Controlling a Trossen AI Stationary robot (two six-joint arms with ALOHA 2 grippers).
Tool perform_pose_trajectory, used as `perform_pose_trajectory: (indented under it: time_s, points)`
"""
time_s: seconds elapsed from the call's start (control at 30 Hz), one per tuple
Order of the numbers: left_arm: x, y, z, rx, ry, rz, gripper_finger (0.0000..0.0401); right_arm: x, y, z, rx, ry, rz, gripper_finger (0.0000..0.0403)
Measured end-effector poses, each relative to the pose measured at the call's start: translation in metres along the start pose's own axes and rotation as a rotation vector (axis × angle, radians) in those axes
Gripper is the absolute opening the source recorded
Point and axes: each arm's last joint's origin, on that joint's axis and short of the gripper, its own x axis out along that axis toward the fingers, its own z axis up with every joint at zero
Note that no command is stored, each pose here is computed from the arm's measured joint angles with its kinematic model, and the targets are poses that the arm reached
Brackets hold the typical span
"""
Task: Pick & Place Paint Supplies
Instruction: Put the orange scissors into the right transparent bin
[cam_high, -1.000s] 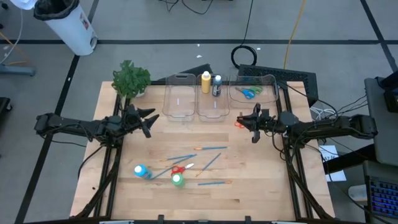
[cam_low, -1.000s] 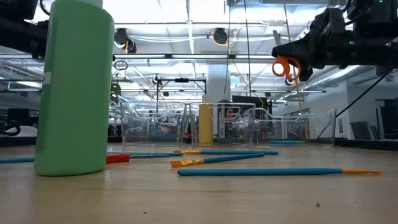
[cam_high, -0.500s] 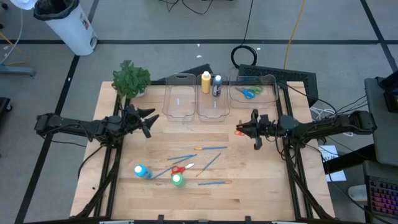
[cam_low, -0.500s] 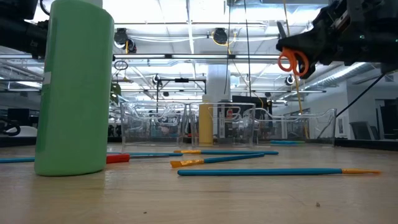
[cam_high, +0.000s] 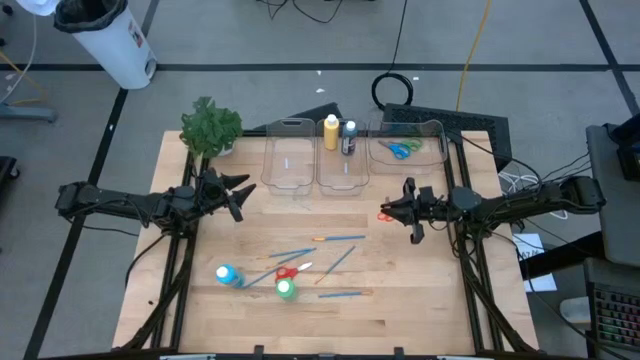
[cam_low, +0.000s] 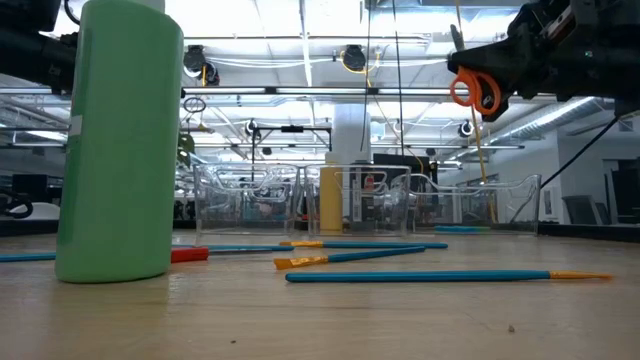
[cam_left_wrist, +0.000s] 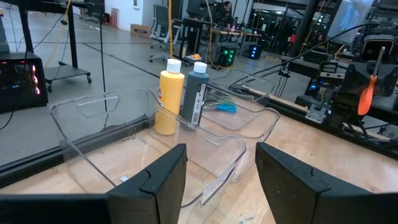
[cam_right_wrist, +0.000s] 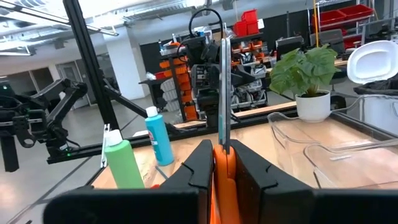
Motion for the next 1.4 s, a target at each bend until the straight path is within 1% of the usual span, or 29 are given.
perform_pose_trajectory:
  time_s: [0.2, 1.1, 1.17, 1.3, 1.4]
  points:
    - [0.0, 0.0, 0.0, 0.0, 0.0, 0.0, 0.0198, 0.0, 0.0001, 0.0003, -0.019, -0.003, 0.001, 0.002]
    - [0.0, 0.0, 0.0, 0.0, 0.0, -0.001, 0.0198, 0.0, 0.0003, 0.0009, -0.02, -0.008, 0.005, 0.002]
    - [0.0, 0.0, 0.0, 0.0, 0.0, -0.001, 0.0198, 0.0, 0.001, 0.0003, -0.02, 0.004, 0.038, 0.002]
    - [0.0, 0.0, 0.0, 0.0, 0.0, 0.0, 0.0198, -0.0004, 0.0044, 0.0001, -0.021, 0.026, 0.174, 0.002]
    - [0.0, -0.0001, 0.0, 0.0, 0.0, -0.001, 0.0198, -0.0009, 0.0055, 0.0005, -0.003, 0.04, 0.254, 0.002]
